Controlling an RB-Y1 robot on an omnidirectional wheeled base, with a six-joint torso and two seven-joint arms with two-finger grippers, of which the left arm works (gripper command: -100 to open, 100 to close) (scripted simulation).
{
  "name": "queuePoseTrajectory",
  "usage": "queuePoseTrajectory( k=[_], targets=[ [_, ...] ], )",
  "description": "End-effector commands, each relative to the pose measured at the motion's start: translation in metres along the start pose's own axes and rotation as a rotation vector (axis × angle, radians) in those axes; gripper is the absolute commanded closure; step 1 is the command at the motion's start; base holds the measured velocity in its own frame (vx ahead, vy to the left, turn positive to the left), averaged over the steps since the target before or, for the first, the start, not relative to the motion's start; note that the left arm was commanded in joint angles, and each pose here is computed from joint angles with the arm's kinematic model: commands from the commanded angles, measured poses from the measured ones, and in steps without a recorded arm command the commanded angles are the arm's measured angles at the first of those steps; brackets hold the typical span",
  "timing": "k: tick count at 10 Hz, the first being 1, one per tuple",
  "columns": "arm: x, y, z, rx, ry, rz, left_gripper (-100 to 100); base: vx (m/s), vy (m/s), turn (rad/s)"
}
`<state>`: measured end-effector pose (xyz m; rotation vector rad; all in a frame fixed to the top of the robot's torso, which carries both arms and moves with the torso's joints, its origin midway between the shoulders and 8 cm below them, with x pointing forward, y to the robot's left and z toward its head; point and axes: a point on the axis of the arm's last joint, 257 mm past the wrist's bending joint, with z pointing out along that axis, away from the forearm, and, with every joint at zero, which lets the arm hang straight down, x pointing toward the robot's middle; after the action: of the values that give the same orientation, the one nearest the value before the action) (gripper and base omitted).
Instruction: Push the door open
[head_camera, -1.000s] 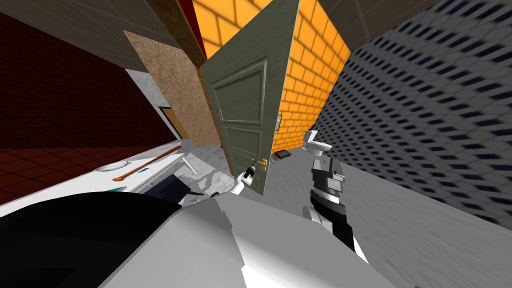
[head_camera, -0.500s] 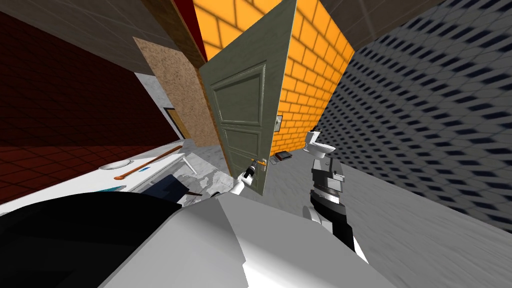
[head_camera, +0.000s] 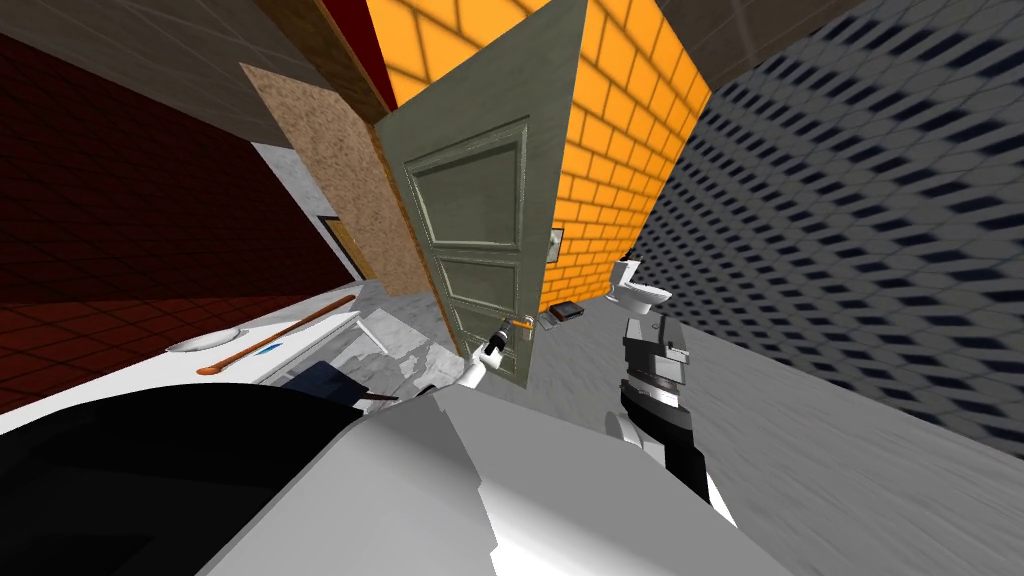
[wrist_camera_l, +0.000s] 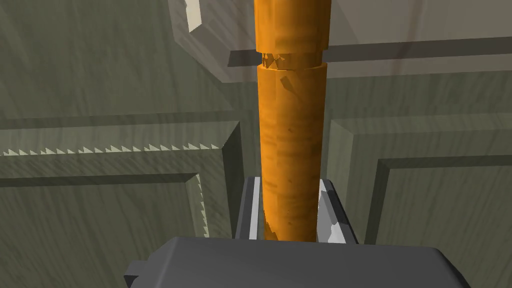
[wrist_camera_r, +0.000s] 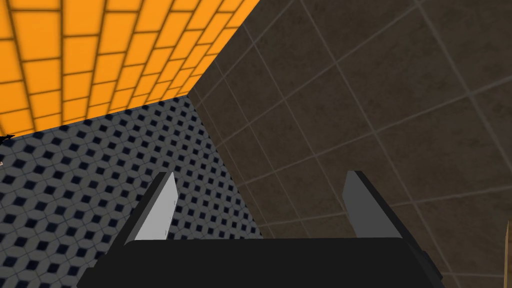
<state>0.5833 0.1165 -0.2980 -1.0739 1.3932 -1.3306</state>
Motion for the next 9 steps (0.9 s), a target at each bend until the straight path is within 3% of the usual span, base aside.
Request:
queuePoseTrajectory(
  k=[1, 9],
  targets=[
    [-0.022, -0.003, 0.0009, 0.008, -0.03, 0.014, 100, 0.096, 0.037, 0.034],
    [-0.053, -0.003, -0.0009, 0.008, -0.08, 0.027, 100, 0.08, -0.006, -0.002]
  ],
)
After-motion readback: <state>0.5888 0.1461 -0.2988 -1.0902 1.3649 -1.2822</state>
